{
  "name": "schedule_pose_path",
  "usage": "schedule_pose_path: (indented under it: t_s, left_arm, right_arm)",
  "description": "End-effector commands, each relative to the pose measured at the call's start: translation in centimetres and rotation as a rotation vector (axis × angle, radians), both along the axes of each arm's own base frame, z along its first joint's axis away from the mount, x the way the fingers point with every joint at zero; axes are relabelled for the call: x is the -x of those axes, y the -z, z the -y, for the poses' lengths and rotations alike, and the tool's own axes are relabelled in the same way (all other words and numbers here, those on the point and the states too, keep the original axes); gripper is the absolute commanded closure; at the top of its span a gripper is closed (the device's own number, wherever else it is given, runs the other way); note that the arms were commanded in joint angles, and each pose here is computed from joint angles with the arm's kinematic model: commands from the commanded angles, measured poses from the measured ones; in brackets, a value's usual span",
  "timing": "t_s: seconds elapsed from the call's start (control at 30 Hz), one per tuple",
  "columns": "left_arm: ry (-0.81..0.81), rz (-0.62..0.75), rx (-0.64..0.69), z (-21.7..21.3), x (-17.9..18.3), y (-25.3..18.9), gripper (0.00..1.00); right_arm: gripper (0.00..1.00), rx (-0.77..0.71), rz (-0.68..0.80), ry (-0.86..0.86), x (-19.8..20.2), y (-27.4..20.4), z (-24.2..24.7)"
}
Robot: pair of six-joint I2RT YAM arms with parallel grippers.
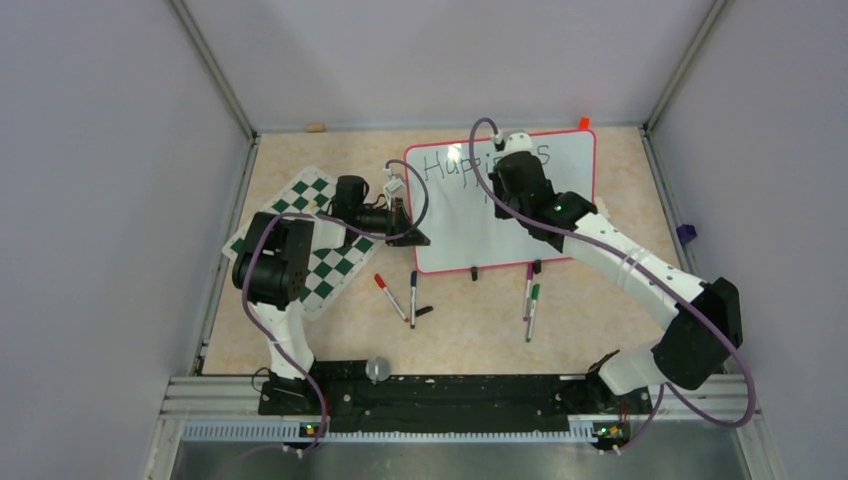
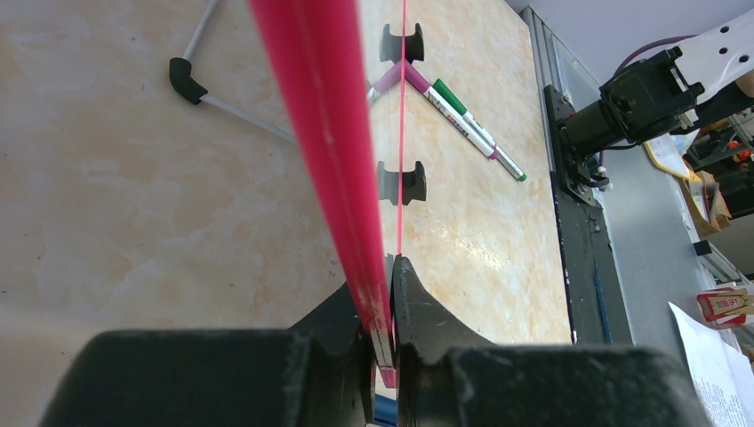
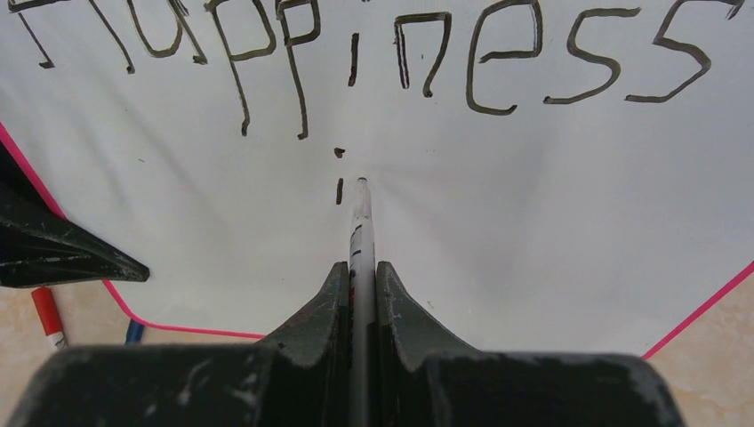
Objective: Write a sentence on the whiteboard
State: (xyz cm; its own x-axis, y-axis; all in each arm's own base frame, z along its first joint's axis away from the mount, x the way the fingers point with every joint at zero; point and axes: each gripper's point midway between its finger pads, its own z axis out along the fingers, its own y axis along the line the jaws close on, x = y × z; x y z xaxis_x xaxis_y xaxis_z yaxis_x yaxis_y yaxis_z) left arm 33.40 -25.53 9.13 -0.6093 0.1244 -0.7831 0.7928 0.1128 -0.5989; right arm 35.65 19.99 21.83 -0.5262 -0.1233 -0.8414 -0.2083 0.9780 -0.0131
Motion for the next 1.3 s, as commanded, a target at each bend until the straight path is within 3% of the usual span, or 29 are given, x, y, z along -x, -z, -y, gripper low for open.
schedule_pose_path:
  t_s: [0.0, 0.33, 0.67, 1.27]
  left_arm:
    - [0.017, -0.070, -0.039, -0.1, 1.9, 3.1, 1.00]
    - [0.018, -0.069, -0.038, 0.0, 1.9, 3.1, 1.00]
    - [0.018, -0.067, -0.037, 0.0, 1.9, 2.9, 1.00]
    - [0.018, -0.068, -0.035, 0.0, 1.9, 3.0, 1.00]
  right_arm:
    - [1.00, -0.010, 0.073, 0.037, -1.4, -2.8, 0.5]
    - [1.00, 0.020, 0.035, 0.052, -1.9, -0.5, 0.8]
    - [1.00, 0.002, -0.030, 0.040, 0.1, 2.2, 1.2]
    - [1.00, -0.020, 0.048, 0.054, -2.5, -1.7, 0.8]
